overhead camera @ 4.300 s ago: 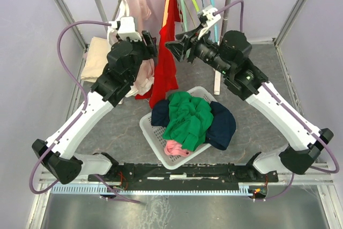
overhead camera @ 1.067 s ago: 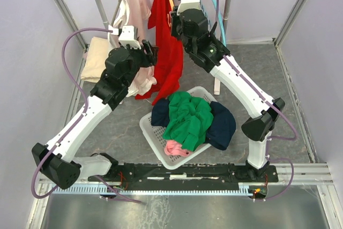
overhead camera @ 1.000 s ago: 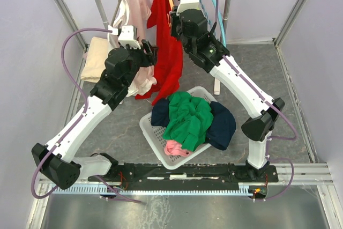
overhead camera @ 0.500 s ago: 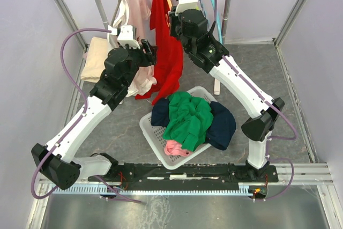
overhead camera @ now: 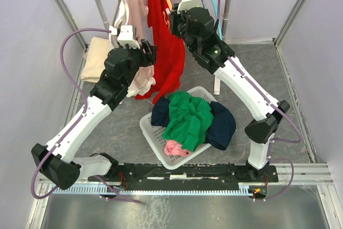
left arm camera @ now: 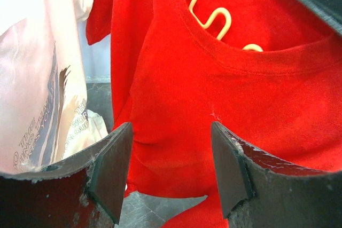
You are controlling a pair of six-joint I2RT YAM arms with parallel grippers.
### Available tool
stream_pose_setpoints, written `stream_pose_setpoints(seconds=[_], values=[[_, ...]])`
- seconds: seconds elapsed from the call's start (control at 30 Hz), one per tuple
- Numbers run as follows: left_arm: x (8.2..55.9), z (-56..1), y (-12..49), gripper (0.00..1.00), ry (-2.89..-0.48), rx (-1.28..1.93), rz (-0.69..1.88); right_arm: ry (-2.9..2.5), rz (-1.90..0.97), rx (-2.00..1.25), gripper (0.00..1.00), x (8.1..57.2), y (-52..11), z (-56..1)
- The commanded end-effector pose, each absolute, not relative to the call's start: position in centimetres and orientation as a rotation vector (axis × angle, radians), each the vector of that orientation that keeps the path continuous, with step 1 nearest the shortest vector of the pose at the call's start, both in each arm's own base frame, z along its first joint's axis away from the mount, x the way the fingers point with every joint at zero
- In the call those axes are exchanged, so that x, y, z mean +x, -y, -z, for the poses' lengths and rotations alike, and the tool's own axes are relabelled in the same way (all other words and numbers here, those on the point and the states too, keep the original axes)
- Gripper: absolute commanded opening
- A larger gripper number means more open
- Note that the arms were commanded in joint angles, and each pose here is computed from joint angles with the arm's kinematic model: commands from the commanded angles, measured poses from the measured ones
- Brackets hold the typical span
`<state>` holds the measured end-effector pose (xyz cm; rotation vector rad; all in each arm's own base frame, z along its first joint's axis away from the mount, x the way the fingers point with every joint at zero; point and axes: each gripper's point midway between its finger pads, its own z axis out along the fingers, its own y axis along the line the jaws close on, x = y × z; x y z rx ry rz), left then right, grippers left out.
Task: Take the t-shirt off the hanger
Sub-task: Pick up the hanger from the clothesline.
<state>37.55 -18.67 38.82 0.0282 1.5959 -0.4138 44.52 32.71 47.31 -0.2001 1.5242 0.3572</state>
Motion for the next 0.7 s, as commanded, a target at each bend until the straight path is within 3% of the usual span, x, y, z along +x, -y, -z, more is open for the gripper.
stream_pose_setpoints(seconds=[0.0, 0.67], values=[[37.0, -42.9, 17.8, 0.66, -1.488, -0.025, 0.446, -1.283, -0.471, -0.125, 0.02, 41.4, -30.3, -56.7], [37.7, -48.7, 19.8, 0.7, -1.367, 0.053, 0.507, -1.294, -0.562, -0.233, 0.01, 33.4, -26.1, -53.3]])
